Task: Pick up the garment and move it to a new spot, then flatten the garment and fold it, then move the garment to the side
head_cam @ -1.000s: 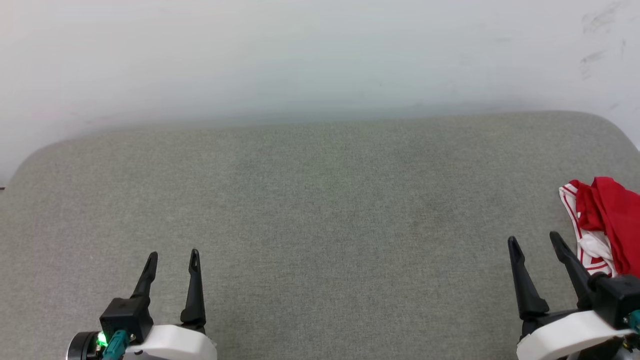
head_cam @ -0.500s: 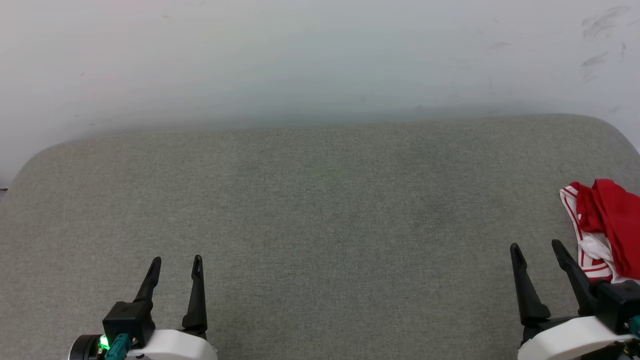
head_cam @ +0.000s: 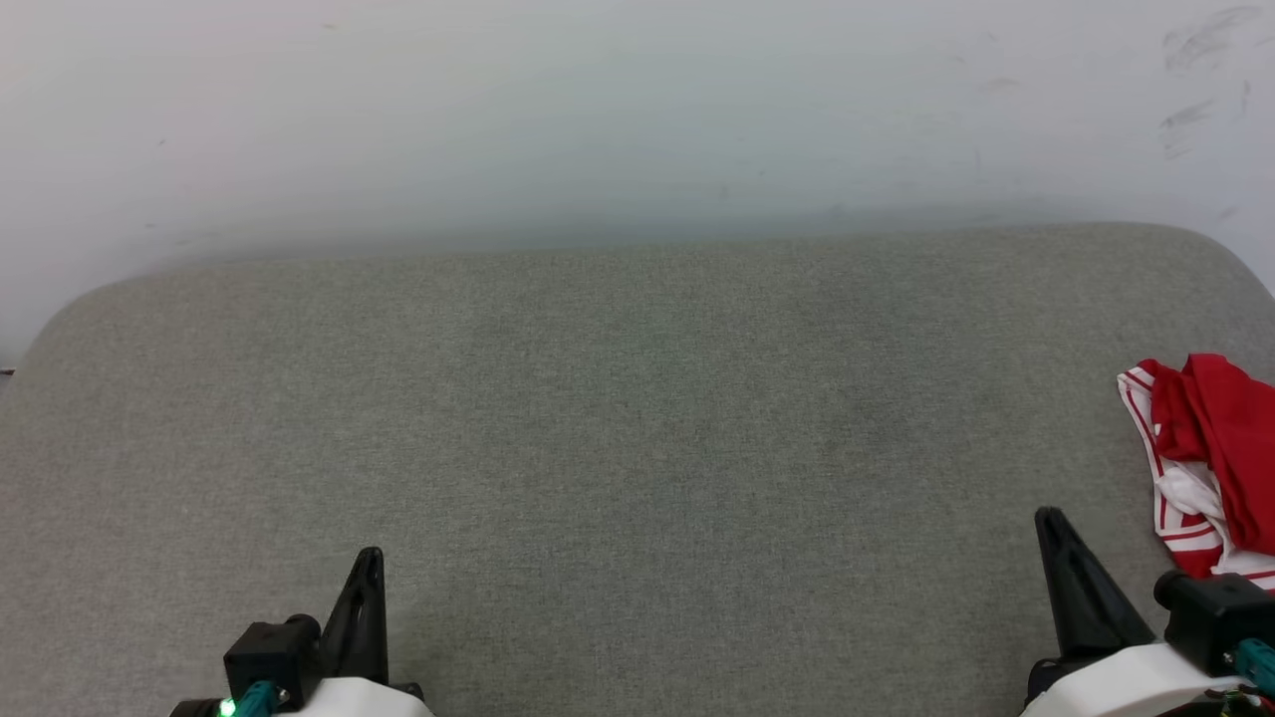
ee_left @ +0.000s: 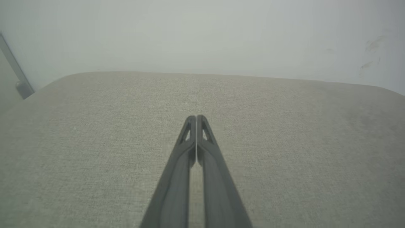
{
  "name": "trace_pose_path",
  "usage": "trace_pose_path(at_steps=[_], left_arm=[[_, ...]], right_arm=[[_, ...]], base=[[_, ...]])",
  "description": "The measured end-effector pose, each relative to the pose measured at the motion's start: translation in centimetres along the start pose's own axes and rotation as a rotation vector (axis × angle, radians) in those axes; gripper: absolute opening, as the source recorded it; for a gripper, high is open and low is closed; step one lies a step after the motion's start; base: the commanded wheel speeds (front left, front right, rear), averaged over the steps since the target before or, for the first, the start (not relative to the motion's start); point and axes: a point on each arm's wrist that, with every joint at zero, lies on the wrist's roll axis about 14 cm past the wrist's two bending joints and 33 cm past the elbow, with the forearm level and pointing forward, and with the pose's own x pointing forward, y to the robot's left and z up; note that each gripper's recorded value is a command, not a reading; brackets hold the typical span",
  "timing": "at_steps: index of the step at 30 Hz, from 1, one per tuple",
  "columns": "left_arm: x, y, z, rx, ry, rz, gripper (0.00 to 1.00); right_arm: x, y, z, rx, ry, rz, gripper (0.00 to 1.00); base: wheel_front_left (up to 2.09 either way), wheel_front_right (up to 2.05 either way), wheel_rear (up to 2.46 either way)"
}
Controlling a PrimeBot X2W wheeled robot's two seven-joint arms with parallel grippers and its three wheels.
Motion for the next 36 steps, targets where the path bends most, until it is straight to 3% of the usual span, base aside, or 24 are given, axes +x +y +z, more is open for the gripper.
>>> trace_pose_path(at_steps=[11, 36], left_arm=[[0.2, 0.9, -1.3, -0.244, 0.082, 0.051, 0.00], [1.2, 1.8, -1.4, -0.644, 0.122, 0.100, 0.00]], right_arm=[[0.3, 0.0, -1.0, 0.263, 0.014, 0.003, 0.00], [1.8, -0.1, -1.1, 0.665, 0.000, 0.008, 0.00]], base=[[0.00, 0.00, 0.00], [0.00, 0.00, 0.00]])
